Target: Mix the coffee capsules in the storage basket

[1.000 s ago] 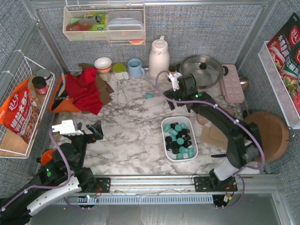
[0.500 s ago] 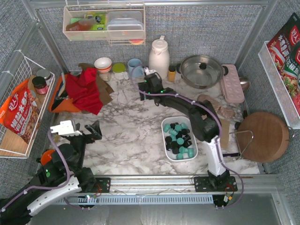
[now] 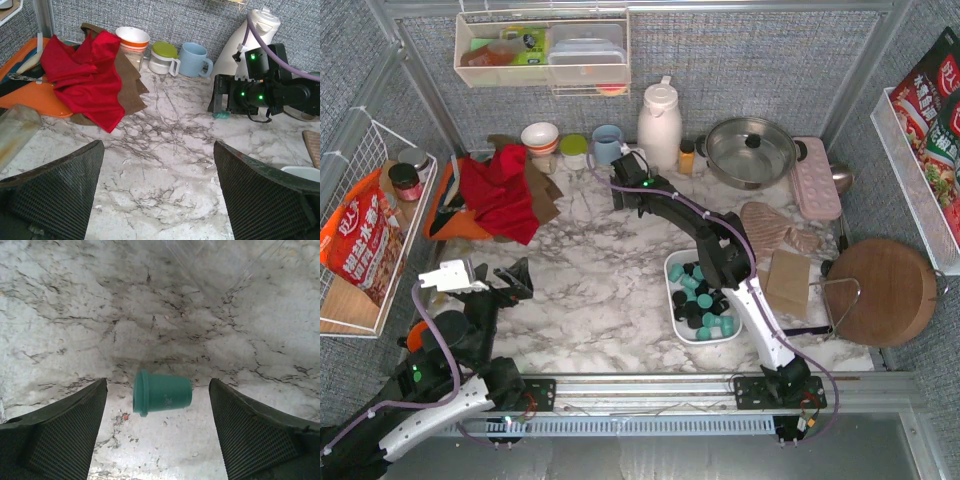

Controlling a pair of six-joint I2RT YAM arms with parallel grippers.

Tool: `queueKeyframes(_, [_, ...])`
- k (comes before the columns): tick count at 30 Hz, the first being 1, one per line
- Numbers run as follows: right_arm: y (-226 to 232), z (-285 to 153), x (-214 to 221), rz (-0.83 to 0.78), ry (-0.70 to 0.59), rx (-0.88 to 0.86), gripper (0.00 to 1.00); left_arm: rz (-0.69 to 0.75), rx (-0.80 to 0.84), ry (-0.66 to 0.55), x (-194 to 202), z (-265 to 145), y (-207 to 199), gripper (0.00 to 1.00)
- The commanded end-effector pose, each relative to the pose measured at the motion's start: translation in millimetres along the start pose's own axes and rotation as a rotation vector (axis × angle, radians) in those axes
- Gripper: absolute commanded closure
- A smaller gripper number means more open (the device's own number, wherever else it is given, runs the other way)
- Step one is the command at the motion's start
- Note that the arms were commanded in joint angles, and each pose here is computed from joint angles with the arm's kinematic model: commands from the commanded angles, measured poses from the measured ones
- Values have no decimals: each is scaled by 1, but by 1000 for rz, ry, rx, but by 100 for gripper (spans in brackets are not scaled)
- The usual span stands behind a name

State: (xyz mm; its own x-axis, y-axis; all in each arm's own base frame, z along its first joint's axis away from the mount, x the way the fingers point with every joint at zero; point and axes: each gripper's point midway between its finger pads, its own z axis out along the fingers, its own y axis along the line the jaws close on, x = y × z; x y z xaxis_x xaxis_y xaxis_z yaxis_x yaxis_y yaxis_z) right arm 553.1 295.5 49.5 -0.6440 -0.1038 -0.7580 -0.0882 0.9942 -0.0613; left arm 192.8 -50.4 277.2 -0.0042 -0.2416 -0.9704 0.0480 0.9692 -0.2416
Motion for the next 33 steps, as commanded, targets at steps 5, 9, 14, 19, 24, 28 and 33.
queueKeyframes(5, [-3, 6, 26, 92, 143, -51, 21, -44, 14, -30, -9, -3, 1, 1])
queueKeyframes(9, [-4, 8, 27, 127, 147, -63, 33, -51, 15, -35, -10, -3, 2, 1])
queueKeyframes(14, [-2, 10, 26, 135, 145, -84, 44, -51, 14, -35, -11, -3, 3, 1])
queueKeyframes(19, [-4, 5, 22, 120, 132, -83, 54, -54, 11, -36, -11, -4, 4, 1])
queueKeyframes(24, [-15, -11, 10, 96, 79, -70, 55, -49, 8, -35, -10, -3, 3, 1])
queueKeyframes(28, [-26, -34, -3, 53, 37, -57, 55, -33, 0, -28, -8, -2, 3, 1])
queueKeyframes(33, [-38, -64, -9, -14, 18, -38, 55, -31, -5, -25, -8, -2, 4, 1])
